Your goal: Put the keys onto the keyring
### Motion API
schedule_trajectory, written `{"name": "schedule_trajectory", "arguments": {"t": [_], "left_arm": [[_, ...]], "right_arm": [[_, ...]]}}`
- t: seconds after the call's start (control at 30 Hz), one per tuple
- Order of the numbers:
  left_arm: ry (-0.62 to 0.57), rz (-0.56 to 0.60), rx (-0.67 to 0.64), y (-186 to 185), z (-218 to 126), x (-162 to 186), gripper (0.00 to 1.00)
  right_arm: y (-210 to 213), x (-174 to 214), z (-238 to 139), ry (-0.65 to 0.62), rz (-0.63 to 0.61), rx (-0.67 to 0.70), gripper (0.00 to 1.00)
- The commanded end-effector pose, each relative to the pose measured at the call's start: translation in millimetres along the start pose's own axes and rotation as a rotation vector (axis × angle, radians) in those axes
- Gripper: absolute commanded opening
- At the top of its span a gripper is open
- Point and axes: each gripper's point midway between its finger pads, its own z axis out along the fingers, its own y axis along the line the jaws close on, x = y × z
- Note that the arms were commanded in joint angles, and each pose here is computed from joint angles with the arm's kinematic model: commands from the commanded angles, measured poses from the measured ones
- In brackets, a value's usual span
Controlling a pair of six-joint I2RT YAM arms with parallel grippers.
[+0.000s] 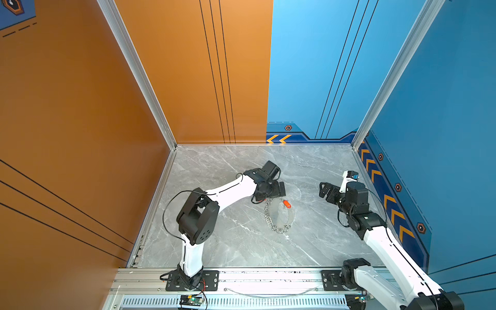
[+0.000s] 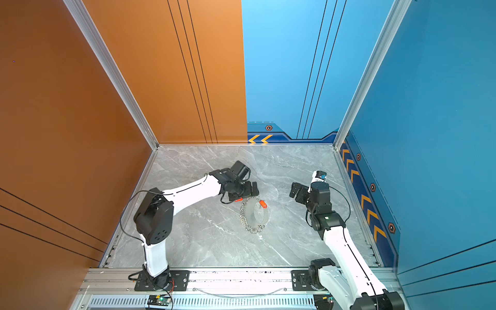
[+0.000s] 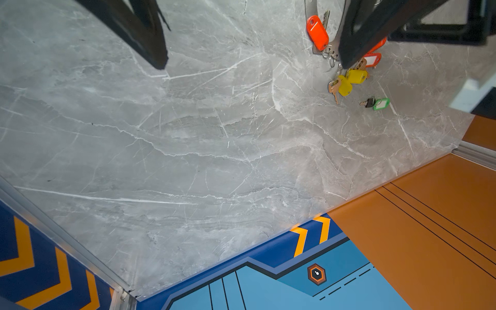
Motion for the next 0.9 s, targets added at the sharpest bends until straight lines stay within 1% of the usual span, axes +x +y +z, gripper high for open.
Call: {"name": "schedule_trajectory", "arguments": {"t": [0.0,0.13,0.23,0.33,0.63,0.87], "left_arm": [[0.002,0.016,-0.060,26,2,-24,0.97],[0.015,-0.013,-0.072,45,24,-49,0.93],[0.013,-0.025,-0.070,49,39,-64,0.92],[0.000,-0.011,-0.073,47,50,-75,0.92],[0.003,-0.013,-0.110,58,80,-85,0.92],[0.016,-0.002,-0.131,66,90,-81,0.92]], "right_arm": [[6,-5,-1,0.003,0.021,-0.008,1.00],[5,0,1,0.019,0.021,-0.006,1.00],[5,5,2,0.031,0.019,-0.006,1.00],[4,9,3,0.040,0.017,-0.003,1.00],[2,12,5,0.053,0.009,0.005,1.00],[2,16,8,0.068,0.008,0.008,1.00]]}}
